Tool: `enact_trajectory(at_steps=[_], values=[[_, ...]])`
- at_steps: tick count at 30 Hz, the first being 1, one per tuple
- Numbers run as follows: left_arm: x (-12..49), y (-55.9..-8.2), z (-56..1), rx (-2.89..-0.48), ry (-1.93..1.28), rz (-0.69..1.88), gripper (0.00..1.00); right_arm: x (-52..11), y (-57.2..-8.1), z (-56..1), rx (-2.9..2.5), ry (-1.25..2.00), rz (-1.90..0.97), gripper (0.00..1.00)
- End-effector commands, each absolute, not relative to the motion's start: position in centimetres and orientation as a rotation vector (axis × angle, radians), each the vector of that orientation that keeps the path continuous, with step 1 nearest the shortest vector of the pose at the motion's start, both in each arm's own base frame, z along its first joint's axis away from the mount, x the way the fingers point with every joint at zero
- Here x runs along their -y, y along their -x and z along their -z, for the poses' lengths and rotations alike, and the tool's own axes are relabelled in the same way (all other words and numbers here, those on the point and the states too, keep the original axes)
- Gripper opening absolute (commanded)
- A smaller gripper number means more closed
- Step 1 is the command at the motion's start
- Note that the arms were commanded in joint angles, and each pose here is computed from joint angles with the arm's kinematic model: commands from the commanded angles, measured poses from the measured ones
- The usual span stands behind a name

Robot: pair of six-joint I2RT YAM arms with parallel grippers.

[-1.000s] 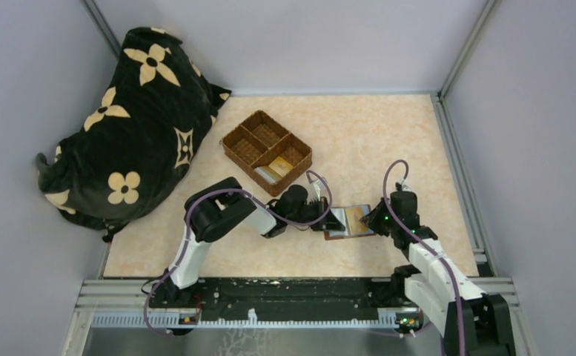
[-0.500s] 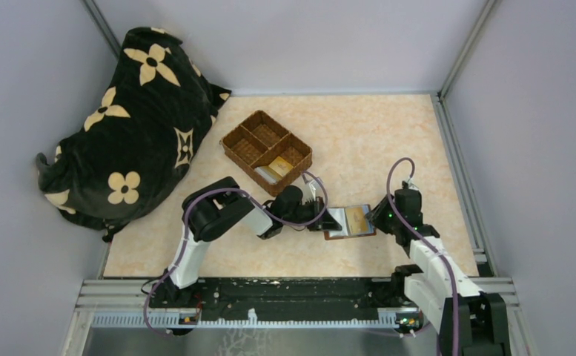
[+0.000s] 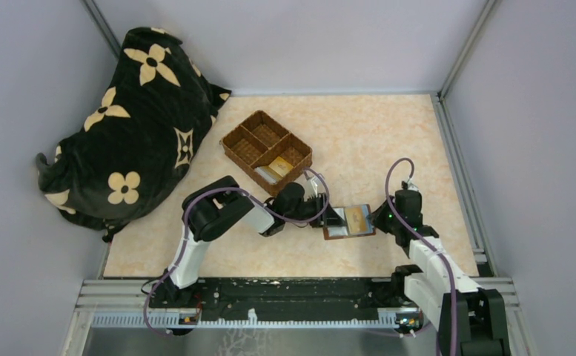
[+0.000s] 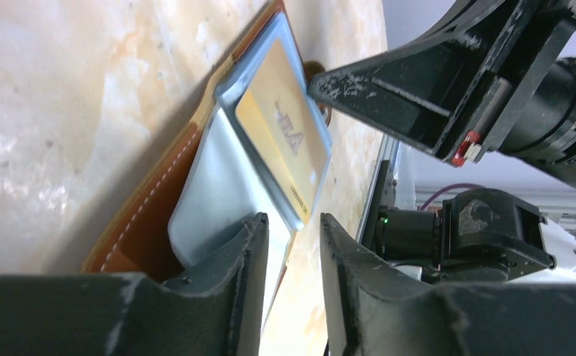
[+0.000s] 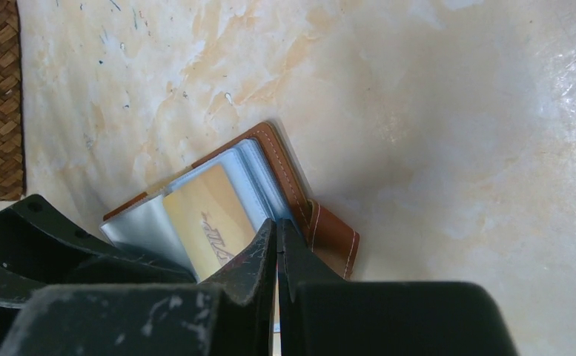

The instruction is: Take the credit cards out of the card holder

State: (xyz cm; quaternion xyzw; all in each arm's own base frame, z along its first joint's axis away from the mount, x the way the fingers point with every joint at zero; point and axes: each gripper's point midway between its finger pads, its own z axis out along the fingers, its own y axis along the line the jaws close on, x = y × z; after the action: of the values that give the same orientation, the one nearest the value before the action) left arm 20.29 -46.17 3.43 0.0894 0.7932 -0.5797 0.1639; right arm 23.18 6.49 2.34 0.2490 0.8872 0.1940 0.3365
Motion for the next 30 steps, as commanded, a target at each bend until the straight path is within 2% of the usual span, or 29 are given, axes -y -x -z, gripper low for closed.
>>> enact_trajectory(at_steps=[1, 3, 7, 30], values=[[46.7, -21.2, -3.3, -2.253, -0.257, 1.638, 0.42, -6.7, -21.5, -0.7, -2.384, -0.646, -0.514, 0.00], [46.9, -21.3, -3.4, -2.250, -0.261, 1.641, 0.47, -7.0, -21.3, -0.6, -2.390, -0.643, -0.531, 0.00], [46.9, -21.2, -3.1, -2.258, -0.257, 1.642, 0.49, -7.3, -21.1, -0.5, -2.389, -0.643, -0.555, 0.00], [46.9, -20.8, -3.7, -2.224, -0.186, 1.740, 0.50, -9.3, -19.8, -0.4, -2.399, -0.630, -0.629, 0.00]])
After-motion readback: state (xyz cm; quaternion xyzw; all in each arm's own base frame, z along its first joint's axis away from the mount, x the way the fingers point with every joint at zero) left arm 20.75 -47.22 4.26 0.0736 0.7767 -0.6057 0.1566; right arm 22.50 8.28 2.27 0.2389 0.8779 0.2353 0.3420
